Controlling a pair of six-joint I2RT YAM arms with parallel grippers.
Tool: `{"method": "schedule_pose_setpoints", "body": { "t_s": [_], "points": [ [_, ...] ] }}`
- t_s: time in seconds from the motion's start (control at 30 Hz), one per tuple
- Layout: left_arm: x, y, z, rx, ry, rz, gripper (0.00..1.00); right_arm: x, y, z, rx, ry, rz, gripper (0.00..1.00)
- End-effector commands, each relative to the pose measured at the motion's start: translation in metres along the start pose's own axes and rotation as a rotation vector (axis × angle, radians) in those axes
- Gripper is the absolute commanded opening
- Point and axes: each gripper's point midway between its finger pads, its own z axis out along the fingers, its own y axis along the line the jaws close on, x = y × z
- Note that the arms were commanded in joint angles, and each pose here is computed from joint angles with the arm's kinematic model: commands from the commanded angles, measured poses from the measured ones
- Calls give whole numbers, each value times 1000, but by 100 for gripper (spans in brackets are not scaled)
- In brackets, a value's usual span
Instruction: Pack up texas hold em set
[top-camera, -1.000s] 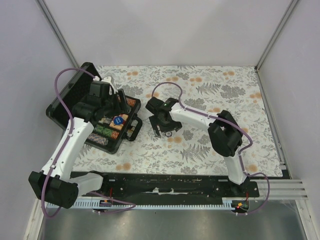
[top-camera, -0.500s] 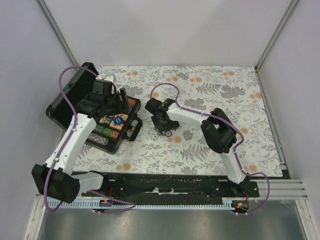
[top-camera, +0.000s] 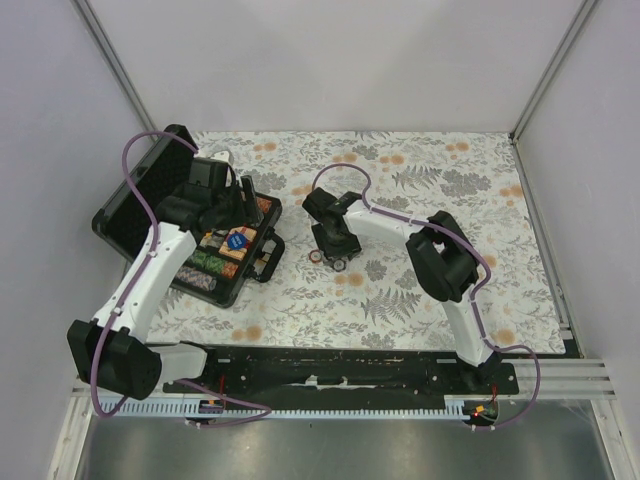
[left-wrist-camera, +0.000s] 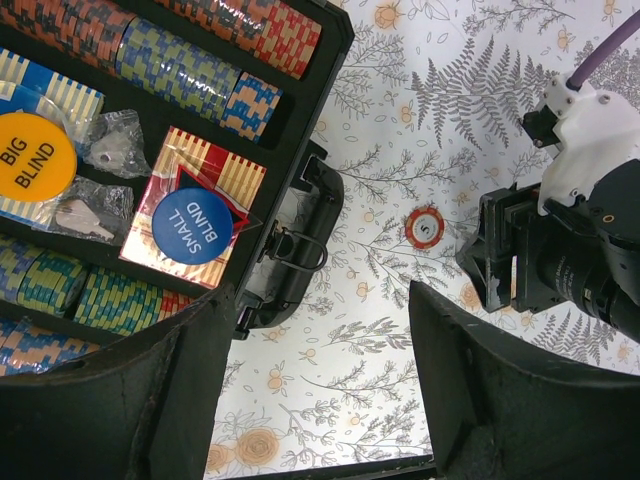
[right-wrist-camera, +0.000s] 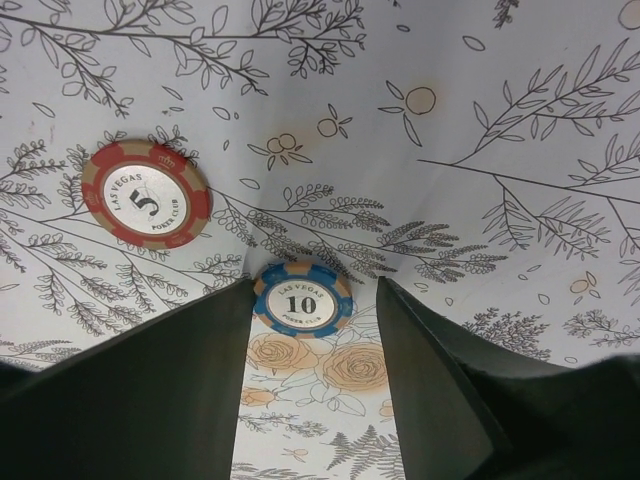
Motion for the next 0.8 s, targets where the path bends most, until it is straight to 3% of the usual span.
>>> {"method": "schedule_pose_setpoints", "body": {
  "t_s": [0.0, 0.2, 0.5, 0.77],
  "points": [
    [-21, -4, 0, 4, -68, 21, 76, 24, 0, 15, -5, 71, -17, 63],
    [-23, -6, 2, 9, -73, 8, 75, 14, 0, 4, -4, 30, -16, 73],
    [-21, -5, 4, 7, -63, 2, 75, 16, -1, 11, 0, 49, -30, 66],
    [-19, -6, 4, 10, -59, -3, 75, 39, -7, 5, 16, 119, -9, 68]
  ]
}}
